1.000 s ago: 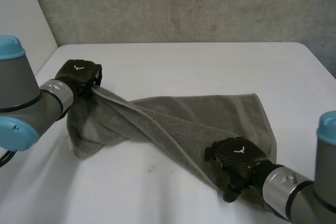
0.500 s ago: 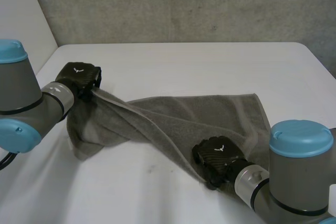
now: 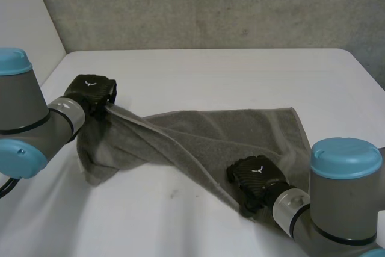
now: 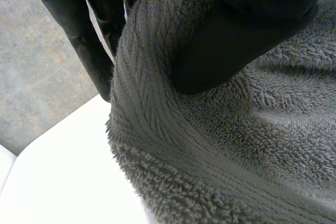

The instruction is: Fold the towel.

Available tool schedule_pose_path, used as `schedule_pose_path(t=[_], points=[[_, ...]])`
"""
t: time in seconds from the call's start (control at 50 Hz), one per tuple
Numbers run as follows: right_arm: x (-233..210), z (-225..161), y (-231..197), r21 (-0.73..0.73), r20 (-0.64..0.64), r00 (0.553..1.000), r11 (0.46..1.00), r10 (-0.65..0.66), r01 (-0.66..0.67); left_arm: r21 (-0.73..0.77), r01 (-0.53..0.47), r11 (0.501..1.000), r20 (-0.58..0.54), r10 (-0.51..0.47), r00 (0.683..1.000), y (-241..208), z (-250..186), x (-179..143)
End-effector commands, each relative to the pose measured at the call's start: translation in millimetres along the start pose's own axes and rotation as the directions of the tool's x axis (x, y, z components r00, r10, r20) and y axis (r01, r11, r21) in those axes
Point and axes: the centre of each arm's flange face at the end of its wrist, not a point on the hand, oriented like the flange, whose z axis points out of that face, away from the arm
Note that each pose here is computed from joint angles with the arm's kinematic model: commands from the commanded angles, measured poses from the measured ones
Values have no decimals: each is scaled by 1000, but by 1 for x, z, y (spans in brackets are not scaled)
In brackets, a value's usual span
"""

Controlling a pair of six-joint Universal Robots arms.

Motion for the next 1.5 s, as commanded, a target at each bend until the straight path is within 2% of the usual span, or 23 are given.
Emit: schedule_pose_path(t=[0.02, 0.28, 0.44, 0.64, 0.76, 0.88, 1.06, 1.14, 1.26, 1.5], points=[[-4, -9, 7, -38, 18, 1000, 999, 6, -5, 0, -1, 1000, 0, 1, 1000, 0, 0, 0], [-3, -5, 6, -16, 6, 1000, 1000, 0, 1, -3, -1, 1000, -2, 1, 1000, 1, 0, 0], [3, 1, -1, 49, -38, 999, 998, -22, 24, -2, -1, 1000, -3, 1, 1000, 1, -1, 1], [16, 3, 1, 52, -93, 994, 996, -62, 67, -2, 1, 1000, -3, -1, 1000, 1, -1, 1], [14, 1, 5, 36, -81, 994, 997, -70, 73, -5, 1, 1000, -4, -1, 1000, 2, -1, 1], [11, -8, 11, -17, -59, 997, 998, -55, 55, -12, 2, 1000, -7, -2, 1000, 4, -2, 2], [27, -33, -8, 20, -111, 993, 999, -39, 42, -14, 2, 1000, -7, -2, 1000, 5, -2, 2], [25, -42, -10, 8, -81, 996, 999, -35, 36, -14, 2, 1000, -7, -2, 1000, 5, -2, 2], [16, -57, -3, -40, -9, 1000, 999, -22, 21, -12, 2, 1000, -7, -2, 1000, 5, -1, 2], [20, -56, 19, -66, -35, 998, 996, -60, 57, 29, -7, 1000, 17, 6, 1000, 2, 6, -2]])
